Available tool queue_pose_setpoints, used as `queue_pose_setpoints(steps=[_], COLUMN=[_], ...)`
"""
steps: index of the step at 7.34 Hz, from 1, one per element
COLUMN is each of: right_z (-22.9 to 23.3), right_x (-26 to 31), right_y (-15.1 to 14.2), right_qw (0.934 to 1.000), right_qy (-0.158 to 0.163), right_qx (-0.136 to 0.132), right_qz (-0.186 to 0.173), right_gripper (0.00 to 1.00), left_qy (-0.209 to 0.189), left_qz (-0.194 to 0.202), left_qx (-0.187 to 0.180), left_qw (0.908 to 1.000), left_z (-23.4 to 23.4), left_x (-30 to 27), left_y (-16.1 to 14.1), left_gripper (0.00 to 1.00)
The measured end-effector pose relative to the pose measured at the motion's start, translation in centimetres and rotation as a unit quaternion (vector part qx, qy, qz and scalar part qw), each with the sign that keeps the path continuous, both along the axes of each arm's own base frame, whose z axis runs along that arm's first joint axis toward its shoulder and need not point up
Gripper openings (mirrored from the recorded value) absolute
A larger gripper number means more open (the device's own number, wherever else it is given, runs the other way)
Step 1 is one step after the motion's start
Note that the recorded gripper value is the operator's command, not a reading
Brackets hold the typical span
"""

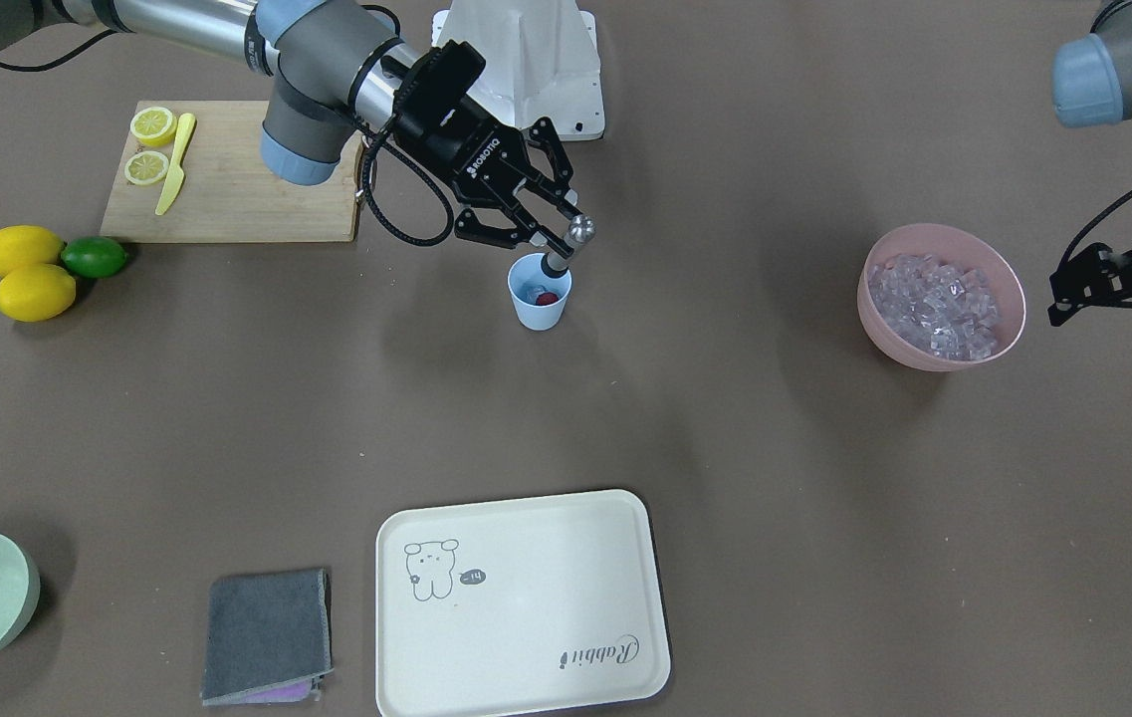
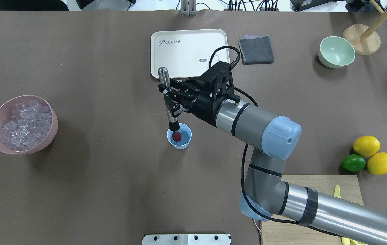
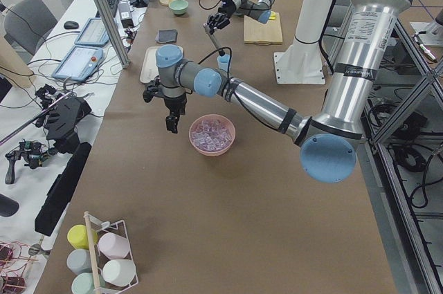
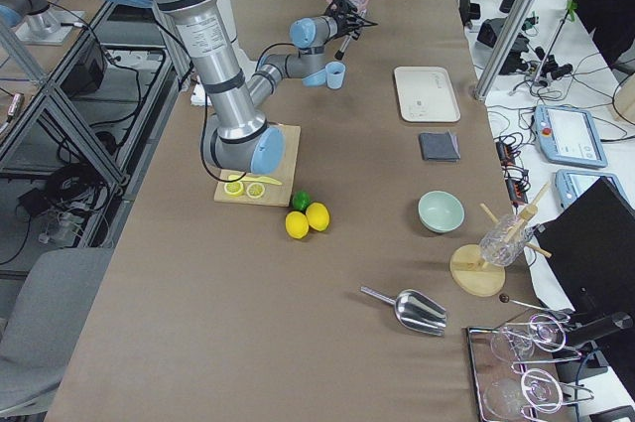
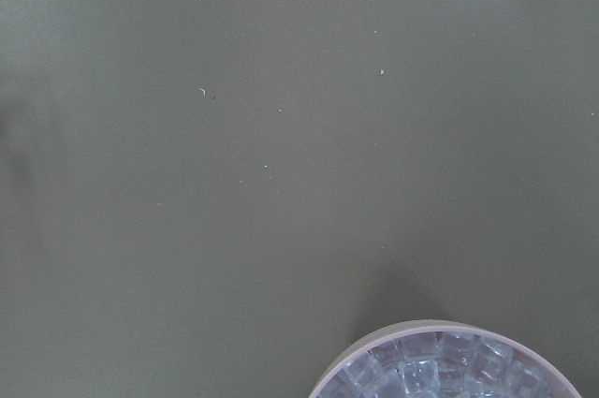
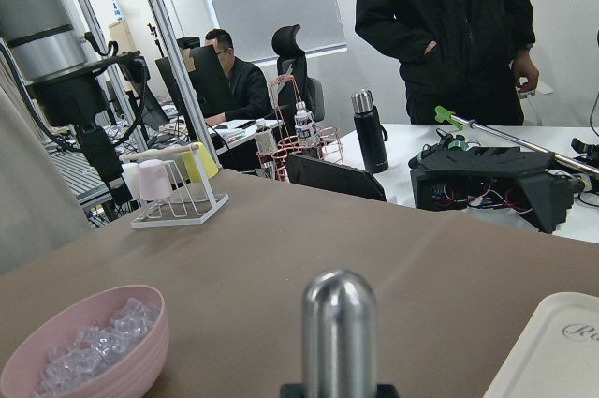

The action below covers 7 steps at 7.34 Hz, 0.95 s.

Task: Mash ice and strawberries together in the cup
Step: 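Press the muddler down into the cup repeatedly with the right gripper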

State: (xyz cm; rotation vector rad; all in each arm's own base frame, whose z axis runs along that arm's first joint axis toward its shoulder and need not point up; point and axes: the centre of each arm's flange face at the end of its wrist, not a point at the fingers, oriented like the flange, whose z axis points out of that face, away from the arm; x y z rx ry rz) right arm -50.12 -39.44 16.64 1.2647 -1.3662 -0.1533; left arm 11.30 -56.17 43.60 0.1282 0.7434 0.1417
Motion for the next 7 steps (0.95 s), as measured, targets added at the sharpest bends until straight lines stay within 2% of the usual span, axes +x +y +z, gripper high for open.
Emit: queue_pose_setpoints(steps=[4,7], right_z=[2.5,2.6], right_x=[-2.7,-3.0], right_y=[0.0,-0.2], right_qw=[0.9995,0.9994], right_qy=[0.028,0.029], right_qx=[-0.011,-0.014], right_qz=[-0.008,-0.008], right_gripper=[0.0,0.0], left_qy=[0.0,0.001], left_qz=[0.0,-0.006], left_qx=[0.001,-0.003], left_qw=[1.0,1.0], left_z=[0.0,-0.2], left_x=[0.0,-0.1], left_y=[0.1,0.3], left_gripper=[0.97,0.97])
